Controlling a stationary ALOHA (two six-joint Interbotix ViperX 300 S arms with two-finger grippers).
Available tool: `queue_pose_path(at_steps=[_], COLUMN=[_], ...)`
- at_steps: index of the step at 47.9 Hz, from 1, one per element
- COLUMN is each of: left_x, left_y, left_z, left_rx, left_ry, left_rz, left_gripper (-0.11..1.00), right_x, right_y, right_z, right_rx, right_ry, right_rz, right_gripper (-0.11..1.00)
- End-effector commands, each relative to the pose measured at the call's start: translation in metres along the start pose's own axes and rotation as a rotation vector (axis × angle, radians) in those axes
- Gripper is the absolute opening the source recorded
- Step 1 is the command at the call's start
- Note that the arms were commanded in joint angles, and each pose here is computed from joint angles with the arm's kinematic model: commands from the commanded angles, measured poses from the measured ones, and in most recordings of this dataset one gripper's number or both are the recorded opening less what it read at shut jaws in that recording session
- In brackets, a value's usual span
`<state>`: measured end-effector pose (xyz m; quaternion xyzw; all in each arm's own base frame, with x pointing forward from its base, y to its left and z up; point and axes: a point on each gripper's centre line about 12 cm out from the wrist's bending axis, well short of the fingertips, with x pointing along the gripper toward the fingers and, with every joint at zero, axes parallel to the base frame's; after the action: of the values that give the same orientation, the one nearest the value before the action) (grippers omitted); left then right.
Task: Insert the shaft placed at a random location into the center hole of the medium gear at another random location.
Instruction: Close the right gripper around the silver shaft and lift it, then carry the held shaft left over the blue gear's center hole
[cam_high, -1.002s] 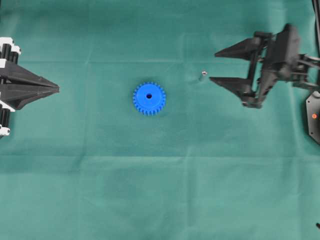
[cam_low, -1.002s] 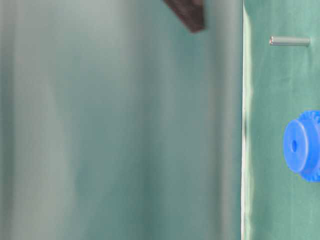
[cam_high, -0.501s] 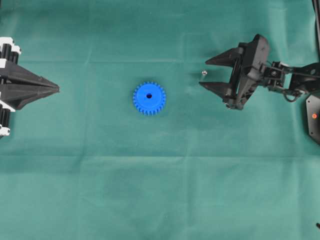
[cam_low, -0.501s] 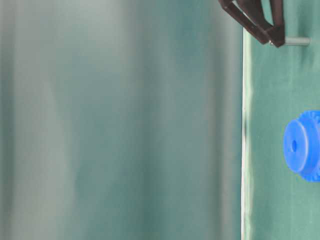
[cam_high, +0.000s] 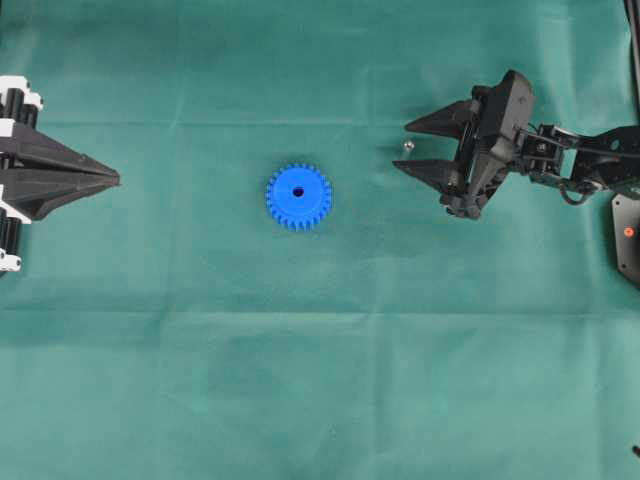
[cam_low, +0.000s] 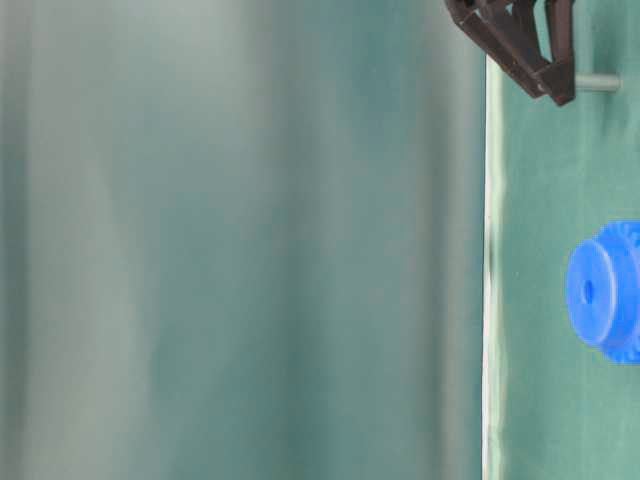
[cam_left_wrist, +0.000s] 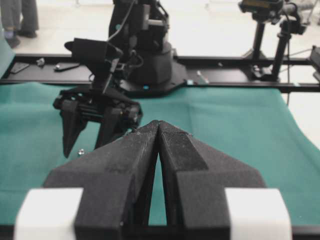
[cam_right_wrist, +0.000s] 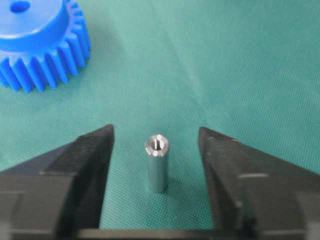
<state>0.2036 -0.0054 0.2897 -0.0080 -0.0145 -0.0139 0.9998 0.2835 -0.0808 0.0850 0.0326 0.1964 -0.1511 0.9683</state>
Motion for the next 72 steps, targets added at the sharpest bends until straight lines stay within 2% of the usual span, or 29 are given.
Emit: queue_pose_path(at_steps=[1,7,10,22,31,41,47,56,63,72], left_x=[0.002,0.002,0.002,0.002,0.002,0.002,0.002,0.002,0.002,0.003], left_y=[0.0,0.0,0.0,0.0,0.0,0.0,0.0,0.0,0.0,0.0], left_z=[0.005,0.005,0.005,0.005,0.004,0.004,0.004,0.004,0.004,0.004], left_rx=[0.001,0.001,0.001,0.001,0.001,0.0,-0.003,-0.002,-0.002,-0.003], left_ry=[-0.008,-0.008,-0.008,-0.008,-0.005,-0.002,-0.002,-0.002,-0.002,0.0], left_rz=[-0.002,-0.002,-0.002,-0.001,-0.001,-0.001,0.0,-0.001,-0.001,0.001], left_gripper=[0.03,0.03,0.03,0.03,0.03,0.03,0.03,0.03,0.03,0.03], right_x=[0.0,0.0,0.001,0.002,-0.009,-0.019,-0.023,-0.018,-0.01,0.01], right_y=[-0.001,-0.001,-0.001,0.0,0.001,0.005,0.008,0.011,0.022,0.047], right_z=[0.007,0.003,0.002,0.008,0.035,0.07,0.08,0.083,0.088,0.102], right_rx=[-0.018,-0.023,-0.024,-0.029,-0.024,-0.025,-0.027,-0.024,-0.023,-0.021], right_ry=[-0.029,0.006,0.012,-0.003,-0.049,-0.008,-0.002,-0.003,-0.007,-0.022], right_rz=[-0.003,-0.002,-0.001,0.006,0.011,0.03,0.04,0.048,0.075,0.131], right_gripper=[0.55,0.23,0.14,0.14,0.14,0.14,0.14,0.14,0.14,0.14])
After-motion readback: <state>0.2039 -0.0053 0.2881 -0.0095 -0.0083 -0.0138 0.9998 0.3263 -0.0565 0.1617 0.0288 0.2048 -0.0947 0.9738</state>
